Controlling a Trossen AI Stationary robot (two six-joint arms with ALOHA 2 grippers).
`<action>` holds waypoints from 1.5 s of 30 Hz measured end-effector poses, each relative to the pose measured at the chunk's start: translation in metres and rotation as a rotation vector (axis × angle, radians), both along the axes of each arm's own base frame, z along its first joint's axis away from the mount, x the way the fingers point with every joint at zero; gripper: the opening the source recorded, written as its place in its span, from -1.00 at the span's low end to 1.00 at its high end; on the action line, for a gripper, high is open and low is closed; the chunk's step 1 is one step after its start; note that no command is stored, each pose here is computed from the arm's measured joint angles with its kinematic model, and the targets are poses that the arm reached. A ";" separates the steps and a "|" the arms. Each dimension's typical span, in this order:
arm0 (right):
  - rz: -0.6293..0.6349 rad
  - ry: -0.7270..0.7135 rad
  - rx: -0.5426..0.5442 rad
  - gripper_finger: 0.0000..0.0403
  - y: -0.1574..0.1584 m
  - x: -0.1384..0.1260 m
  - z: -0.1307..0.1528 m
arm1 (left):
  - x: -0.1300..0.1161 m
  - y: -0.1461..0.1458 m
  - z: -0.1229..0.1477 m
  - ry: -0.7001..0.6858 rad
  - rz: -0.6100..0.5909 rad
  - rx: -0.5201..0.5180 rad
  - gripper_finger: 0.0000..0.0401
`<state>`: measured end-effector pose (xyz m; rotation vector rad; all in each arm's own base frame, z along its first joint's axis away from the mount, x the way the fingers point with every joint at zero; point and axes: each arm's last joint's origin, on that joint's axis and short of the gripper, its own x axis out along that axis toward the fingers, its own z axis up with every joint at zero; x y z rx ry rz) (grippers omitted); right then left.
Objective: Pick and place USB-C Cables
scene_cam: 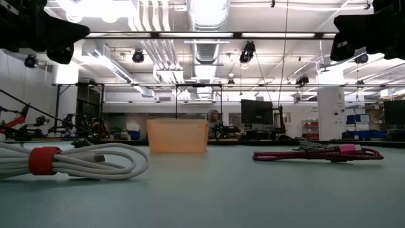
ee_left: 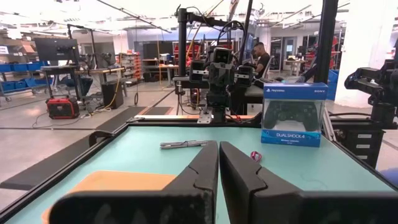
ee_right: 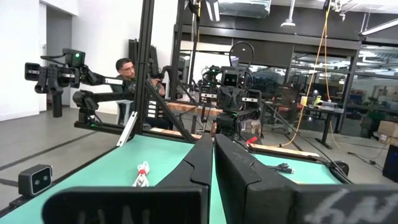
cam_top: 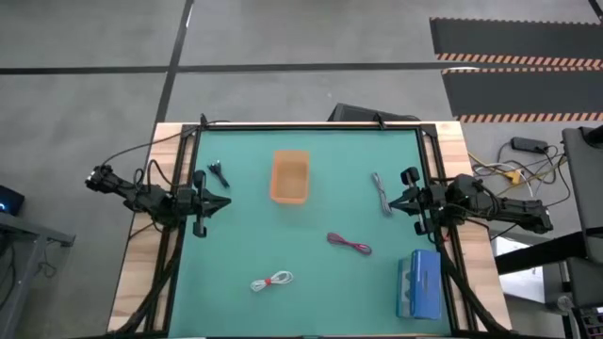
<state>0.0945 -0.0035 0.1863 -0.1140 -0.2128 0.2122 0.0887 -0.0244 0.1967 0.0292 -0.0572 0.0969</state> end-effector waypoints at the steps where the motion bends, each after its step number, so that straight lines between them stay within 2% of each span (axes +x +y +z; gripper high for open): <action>1: 0.000 0.000 -0.001 -0.96 0.000 0.000 0.000 | 0.000 0.000 0.000 0.000 0.000 0.000 -1.00; 27: 0.000 -0.001 0.001 -0.96 0.000 0.000 0.000 | 0.000 0.000 0.000 0.000 0.000 0.000 -1.00; 31: 0.019 0.019 0.122 -0.96 0.000 0.000 0.001 | 0.000 0.000 0.004 -0.034 0.000 -0.017 -1.00; 40: -0.104 -0.203 0.262 -0.96 -0.004 -0.006 0.021 | -0.005 0.002 0.026 -0.262 -0.001 -0.120 -1.00; 45: -0.102 -0.201 0.273 -0.96 -0.005 -0.006 0.021 | -0.006 0.003 0.029 -0.295 0.000 -0.134 -1.00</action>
